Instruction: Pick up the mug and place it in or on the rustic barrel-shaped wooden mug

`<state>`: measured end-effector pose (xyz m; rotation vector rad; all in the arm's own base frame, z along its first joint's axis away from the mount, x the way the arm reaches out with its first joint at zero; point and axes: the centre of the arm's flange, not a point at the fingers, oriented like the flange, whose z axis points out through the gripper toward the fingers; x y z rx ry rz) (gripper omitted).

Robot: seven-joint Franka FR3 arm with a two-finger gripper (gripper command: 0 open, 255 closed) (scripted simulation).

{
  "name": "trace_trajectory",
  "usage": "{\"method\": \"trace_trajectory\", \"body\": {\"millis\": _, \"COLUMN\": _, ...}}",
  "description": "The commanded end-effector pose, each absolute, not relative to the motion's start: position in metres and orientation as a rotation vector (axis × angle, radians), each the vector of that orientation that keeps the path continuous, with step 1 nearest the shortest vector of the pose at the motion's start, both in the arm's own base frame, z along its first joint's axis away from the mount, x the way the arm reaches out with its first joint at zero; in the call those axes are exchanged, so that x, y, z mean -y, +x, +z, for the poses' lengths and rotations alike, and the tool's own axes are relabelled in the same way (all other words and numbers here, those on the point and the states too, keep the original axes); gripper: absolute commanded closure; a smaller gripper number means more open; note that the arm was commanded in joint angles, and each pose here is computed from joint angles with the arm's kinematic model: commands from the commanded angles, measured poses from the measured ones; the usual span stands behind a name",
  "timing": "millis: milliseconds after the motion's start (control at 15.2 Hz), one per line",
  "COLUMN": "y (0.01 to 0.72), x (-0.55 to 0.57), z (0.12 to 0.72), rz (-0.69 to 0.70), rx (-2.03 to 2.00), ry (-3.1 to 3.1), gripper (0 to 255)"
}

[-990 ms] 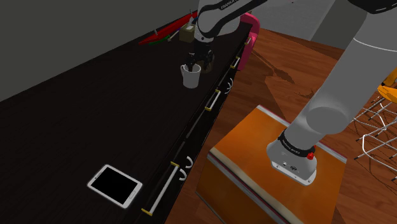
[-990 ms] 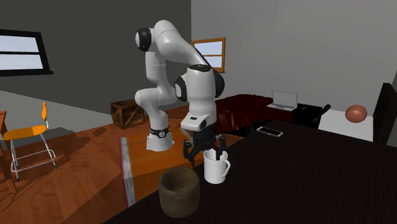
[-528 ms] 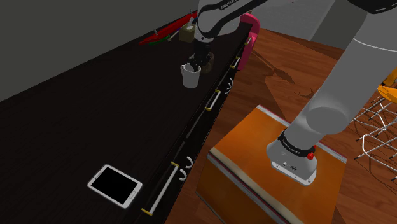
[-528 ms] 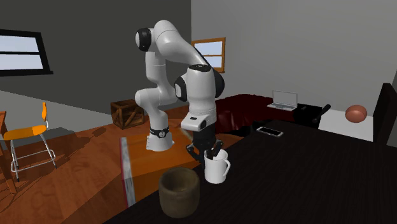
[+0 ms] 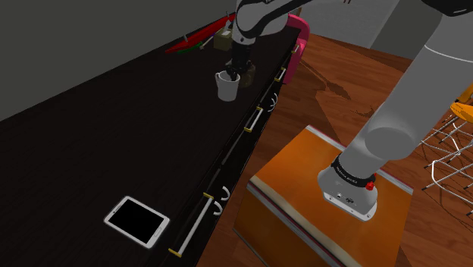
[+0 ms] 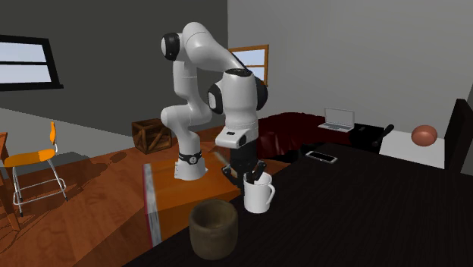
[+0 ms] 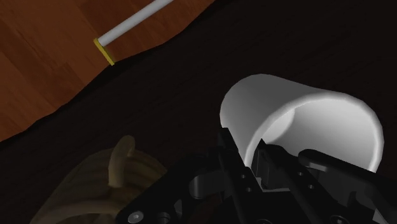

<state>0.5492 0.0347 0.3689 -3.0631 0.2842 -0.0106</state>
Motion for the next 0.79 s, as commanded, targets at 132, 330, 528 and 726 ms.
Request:
{"method": "trace_trajectory", "body": {"millis": 132, "y": 0.549, "x": -0.034, "z": 0.391, "rz": -0.011, "rx": -0.284, "ry": -3.063, "gripper": 255}}
{"method": "trace_trajectory", "body": {"millis": 330, "y": 0.549, "x": -0.034, "z": 0.406, "rz": -0.011, "rx": -0.284, "ry": -3.063, "gripper": 255}}
{"method": "trace_trajectory", "body": {"millis": 528, "y": 0.549, "x": -0.034, "z": 0.422, "rz": -0.011, "rx": -0.284, "ry": -3.063, "gripper": 255}}
{"method": "trace_trajectory", "body": {"millis": 726, "y": 0.549, "x": -0.034, "z": 0.438, "rz": -0.011, "rx": -0.284, "ry": -3.063, "gripper": 255}}
